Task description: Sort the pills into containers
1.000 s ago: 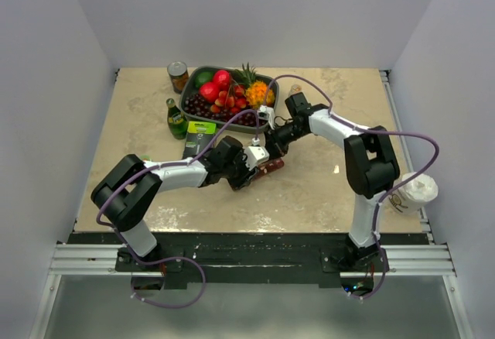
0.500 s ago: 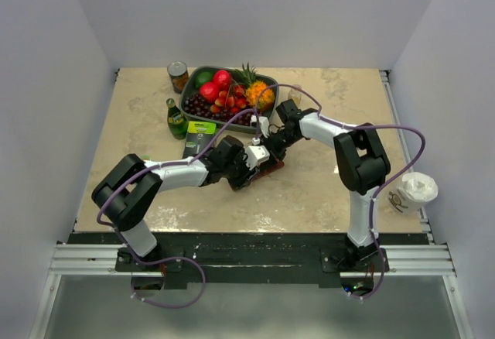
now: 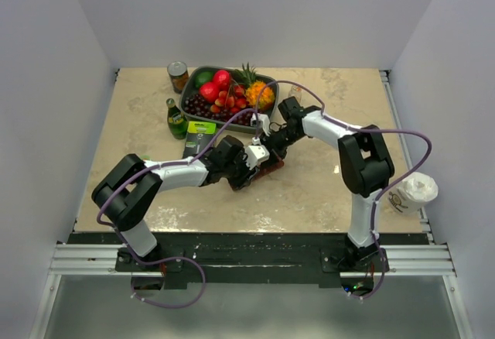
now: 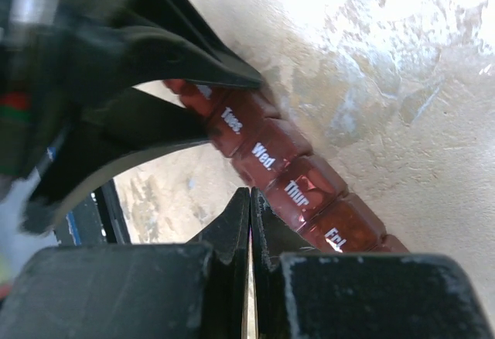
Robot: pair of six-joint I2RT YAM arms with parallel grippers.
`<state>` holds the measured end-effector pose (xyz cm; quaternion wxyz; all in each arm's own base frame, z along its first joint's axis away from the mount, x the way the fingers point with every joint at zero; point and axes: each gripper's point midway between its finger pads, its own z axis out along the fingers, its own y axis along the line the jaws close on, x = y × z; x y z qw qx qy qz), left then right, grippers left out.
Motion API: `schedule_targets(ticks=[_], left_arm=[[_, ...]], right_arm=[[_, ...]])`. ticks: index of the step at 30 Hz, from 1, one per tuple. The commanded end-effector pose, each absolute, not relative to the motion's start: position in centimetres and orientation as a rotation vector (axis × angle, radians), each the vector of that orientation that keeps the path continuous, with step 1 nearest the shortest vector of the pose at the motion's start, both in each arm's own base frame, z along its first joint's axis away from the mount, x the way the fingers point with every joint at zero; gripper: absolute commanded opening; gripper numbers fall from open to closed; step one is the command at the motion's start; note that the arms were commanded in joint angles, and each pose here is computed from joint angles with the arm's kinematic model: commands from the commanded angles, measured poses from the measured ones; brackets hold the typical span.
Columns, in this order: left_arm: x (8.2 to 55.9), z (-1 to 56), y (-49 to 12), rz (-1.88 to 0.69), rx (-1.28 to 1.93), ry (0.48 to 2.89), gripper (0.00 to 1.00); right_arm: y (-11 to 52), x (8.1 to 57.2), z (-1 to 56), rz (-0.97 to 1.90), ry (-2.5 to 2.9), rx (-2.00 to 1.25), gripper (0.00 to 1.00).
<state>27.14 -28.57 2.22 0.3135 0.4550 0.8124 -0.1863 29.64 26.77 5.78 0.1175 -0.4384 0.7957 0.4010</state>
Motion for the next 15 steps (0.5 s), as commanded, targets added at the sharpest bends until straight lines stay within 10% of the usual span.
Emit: schedule_targets(ticks=[1, 15], left_arm=[[26.5, 2.3, -28.8, -0.516, 1.207, 2.142, 0.0], [26.6, 1.8, -28.7, -0.501, 1.205, 2.155, 0.0]], right_arm=[[27.3, 30.2, 10.0, 1.226, 2.185, -1.287, 0.0], [22.5, 30.8, -1.9, 0.815, 2.66, -1.227, 0.0]])
